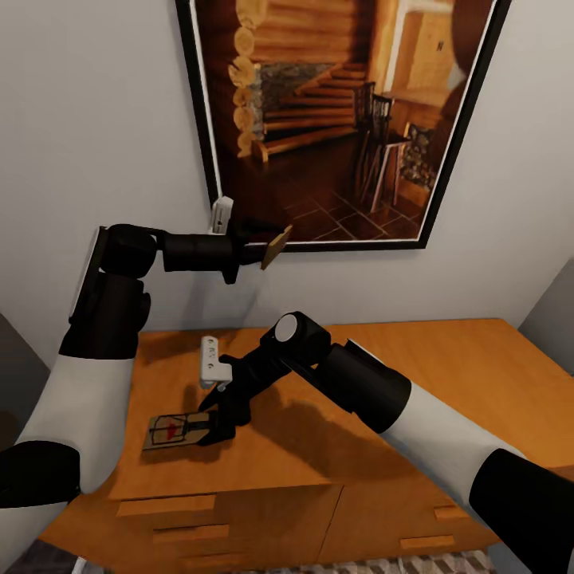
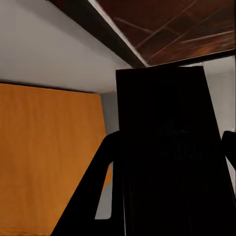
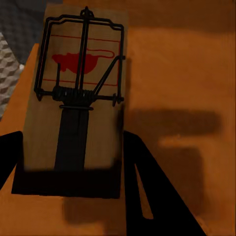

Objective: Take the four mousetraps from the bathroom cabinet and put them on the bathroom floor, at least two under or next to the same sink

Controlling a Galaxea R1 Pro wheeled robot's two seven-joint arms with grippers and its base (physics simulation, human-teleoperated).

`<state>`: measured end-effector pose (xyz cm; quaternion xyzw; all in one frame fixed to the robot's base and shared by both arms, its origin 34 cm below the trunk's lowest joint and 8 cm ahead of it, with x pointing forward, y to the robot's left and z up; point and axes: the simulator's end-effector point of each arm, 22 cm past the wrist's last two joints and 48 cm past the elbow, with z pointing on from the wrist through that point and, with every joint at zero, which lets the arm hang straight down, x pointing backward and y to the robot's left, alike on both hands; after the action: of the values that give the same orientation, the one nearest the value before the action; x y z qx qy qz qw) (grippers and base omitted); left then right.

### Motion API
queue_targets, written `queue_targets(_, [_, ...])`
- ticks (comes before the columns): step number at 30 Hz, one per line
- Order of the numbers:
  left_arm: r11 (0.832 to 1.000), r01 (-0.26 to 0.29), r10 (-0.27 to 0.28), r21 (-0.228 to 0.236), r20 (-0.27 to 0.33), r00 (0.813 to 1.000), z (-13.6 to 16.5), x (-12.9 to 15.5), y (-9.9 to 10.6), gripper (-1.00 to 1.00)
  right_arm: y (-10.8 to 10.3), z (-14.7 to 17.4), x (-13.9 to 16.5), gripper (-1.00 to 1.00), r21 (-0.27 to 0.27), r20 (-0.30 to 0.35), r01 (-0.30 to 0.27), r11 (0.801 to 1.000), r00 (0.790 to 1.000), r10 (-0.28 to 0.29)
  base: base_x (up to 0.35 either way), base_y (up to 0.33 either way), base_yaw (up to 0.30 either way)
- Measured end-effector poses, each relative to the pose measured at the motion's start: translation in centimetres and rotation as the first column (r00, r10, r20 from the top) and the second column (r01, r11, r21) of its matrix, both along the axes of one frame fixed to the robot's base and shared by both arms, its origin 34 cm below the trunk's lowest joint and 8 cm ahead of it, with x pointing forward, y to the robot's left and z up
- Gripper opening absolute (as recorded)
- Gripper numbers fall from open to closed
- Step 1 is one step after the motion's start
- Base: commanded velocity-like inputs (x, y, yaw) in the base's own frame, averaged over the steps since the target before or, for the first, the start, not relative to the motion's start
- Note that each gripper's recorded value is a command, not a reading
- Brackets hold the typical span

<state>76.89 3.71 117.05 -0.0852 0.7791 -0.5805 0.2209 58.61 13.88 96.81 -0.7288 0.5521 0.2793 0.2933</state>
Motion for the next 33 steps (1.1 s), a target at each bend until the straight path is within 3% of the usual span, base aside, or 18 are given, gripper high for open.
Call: queue_targets(33, [1.000, -0.001, 0.001, 0.003, -0.004, 1.000, -0.19, 0.09, 0.01, -1.00, -0.96, -0.77, 0.49, -1.00, -0.020, 0.001, 0.012, 1.000, 1.000, -0.011, -0.335, 0.000, 0.000])
